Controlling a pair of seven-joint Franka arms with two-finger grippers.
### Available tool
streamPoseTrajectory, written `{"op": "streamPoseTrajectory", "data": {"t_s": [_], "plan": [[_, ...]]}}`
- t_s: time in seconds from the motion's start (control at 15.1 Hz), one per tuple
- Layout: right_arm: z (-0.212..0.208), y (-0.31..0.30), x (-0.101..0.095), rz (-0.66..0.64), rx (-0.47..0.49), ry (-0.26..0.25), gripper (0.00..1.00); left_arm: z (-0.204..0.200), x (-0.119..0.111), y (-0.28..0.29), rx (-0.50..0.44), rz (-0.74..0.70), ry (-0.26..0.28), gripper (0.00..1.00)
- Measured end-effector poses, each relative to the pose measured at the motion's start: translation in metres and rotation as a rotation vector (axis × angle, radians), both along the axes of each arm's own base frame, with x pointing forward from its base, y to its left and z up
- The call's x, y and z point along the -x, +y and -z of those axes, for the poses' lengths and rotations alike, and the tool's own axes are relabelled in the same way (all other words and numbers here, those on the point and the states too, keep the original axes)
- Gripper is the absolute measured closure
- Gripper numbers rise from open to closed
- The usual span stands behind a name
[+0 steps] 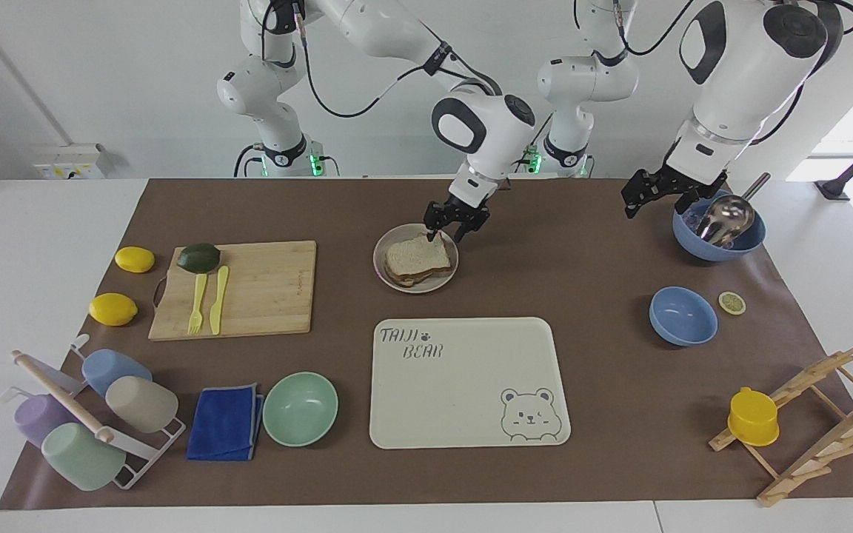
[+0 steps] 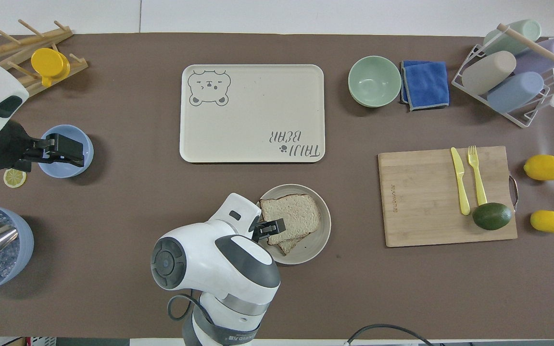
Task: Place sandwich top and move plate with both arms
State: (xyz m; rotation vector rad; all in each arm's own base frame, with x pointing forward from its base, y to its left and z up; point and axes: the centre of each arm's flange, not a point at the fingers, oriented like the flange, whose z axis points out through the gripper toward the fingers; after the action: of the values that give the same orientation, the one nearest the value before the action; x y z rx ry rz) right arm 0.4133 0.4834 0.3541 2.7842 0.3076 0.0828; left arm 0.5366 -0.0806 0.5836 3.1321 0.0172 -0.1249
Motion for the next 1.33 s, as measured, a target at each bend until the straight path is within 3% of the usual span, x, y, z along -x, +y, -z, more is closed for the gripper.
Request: {"op": "streamPoseTrajectory", "data": {"t_s": [0.07,0.13,0.33,0.46,0.6,0.73,0.93,1.13,1.33], "plan": [[-0.004,-0.007,-0.011,0.023,-0.018,-0.004,0.02,0.000,0.000,0.000,0.000,0.000,0.000,0.00],[-0.014,-0.022,-0.029,0.066,-0.045,-0.004,0.00,0.000,0.000,0.000,0.000,0.000,0.000,0.00],[-0.072,-0.117,-0.104,0.186,-0.163,0.023,0.00,0.000,0.000,0.000,0.000,0.000,0.000,0.00],[-0.117,-0.201,-0.139,0.286,-0.243,0.051,0.00,0.000,0.000,-0.003,0.000,0.004,0.000,0.00],[-0.153,-0.265,-0.144,0.327,-0.254,0.093,0.00,0.006,0.002,-0.009,-0.001,0.002,-0.001,0.00],[-0.186,-0.309,-0.137,0.342,-0.251,0.116,0.00,0.025,0.010,-0.033,-0.003,-0.002,-0.017,0.00],[-0.226,-0.381,-0.131,0.345,-0.259,0.138,0.00,0.073,0.040,-0.087,0.002,0.008,-0.016,0.00],[-0.239,-0.437,-0.133,0.307,-0.267,0.172,0.00,0.124,0.074,-0.140,0.037,0.026,0.004,0.00],[-0.242,-0.451,-0.128,0.284,-0.269,0.192,0.00,0.169,0.099,-0.171,0.117,0.028,0.002,0.00]]}}
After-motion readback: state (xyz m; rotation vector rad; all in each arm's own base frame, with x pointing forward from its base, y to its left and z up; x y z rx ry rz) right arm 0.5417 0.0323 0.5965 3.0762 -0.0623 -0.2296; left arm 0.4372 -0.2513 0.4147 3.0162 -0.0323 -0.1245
